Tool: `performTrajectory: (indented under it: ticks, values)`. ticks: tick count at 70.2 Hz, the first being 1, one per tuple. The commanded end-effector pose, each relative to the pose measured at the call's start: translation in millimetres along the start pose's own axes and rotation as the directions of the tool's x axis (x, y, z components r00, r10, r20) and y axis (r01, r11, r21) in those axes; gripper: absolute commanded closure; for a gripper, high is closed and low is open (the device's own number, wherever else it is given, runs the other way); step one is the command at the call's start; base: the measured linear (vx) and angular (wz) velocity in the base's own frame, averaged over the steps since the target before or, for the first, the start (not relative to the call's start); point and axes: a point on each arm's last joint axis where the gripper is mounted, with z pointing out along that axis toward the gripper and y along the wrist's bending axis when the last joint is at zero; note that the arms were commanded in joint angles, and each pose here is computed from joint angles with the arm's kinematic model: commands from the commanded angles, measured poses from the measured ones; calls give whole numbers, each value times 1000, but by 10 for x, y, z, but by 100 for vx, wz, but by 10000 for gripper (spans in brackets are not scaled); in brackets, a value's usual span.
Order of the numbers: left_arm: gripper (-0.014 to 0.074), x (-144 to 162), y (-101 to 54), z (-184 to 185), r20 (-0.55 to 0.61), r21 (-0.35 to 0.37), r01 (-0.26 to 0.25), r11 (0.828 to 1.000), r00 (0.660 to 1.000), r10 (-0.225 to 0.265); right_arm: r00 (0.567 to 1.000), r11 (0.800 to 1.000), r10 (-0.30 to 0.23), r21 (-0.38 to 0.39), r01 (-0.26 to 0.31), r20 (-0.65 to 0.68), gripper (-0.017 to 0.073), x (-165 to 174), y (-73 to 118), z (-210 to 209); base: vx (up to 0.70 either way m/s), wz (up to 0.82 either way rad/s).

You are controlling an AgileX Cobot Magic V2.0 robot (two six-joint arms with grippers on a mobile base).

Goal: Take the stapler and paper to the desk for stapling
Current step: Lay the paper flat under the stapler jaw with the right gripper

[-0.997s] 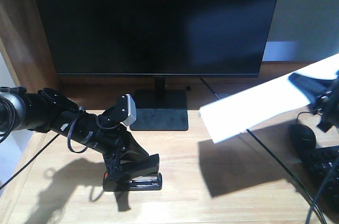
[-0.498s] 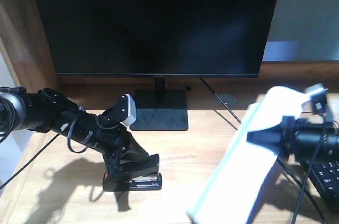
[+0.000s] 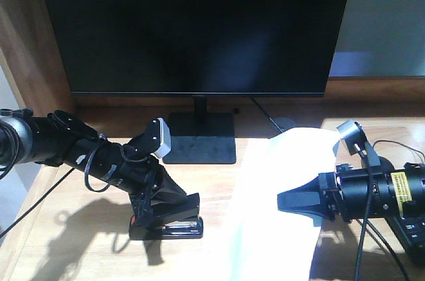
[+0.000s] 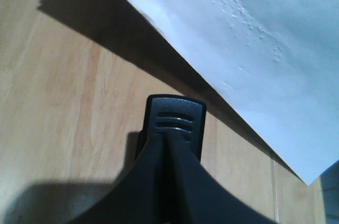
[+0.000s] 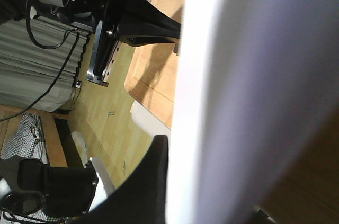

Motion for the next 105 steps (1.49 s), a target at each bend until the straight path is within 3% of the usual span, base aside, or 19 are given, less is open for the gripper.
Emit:
performTrajectory:
  ticks: [1,34,43,59,67,77,82,93,105]
  values:
    - [600,-233,-32,-144,76,-25,-12,1000,997,14,998,998,-63,-9,63,20,561,-61,107,-50,0,0]
    - [600,-233,-32,-144,76,-25,-12,1000,997,14,995,997,-77,-27,76,-61,561,15,-374,186,0,0]
    - [600,-233,-32,-144,76,-25,-12,1000,997,14,989,990,-137,-43,135,-60,561,20,-384,196,0,0]
    - [600,-233,-32,-144,76,-25,-12,1000,997,14,981,976,-192,-105,190,-9,561,-15,-288,265,0,0]
    - [600,-233,-32,-144,76,-25,-12,1000,997,14,971,970,-233,-84,229,-44,561,-11,-233,426,0,0]
    - [600,-233,-32,-144,76,-25,-12,1000,997,14,975,975,-215,46,218,-54,561,-71,-260,555,0,0]
    - [600,-233,-32,-144,76,-25,-12,1000,997,14,975,973,-217,75,220,-48,561,-120,-257,572,0,0]
    - [600,-233,-32,-144,76,-25,-12,1000,997,14,979,976,-202,80,204,-30,561,-239,-250,578,0,0]
    - [600,-233,-32,-144,76,-25,-12,1000,997,14,990,991,-128,30,130,-56,561,-323,-376,688,0,0]
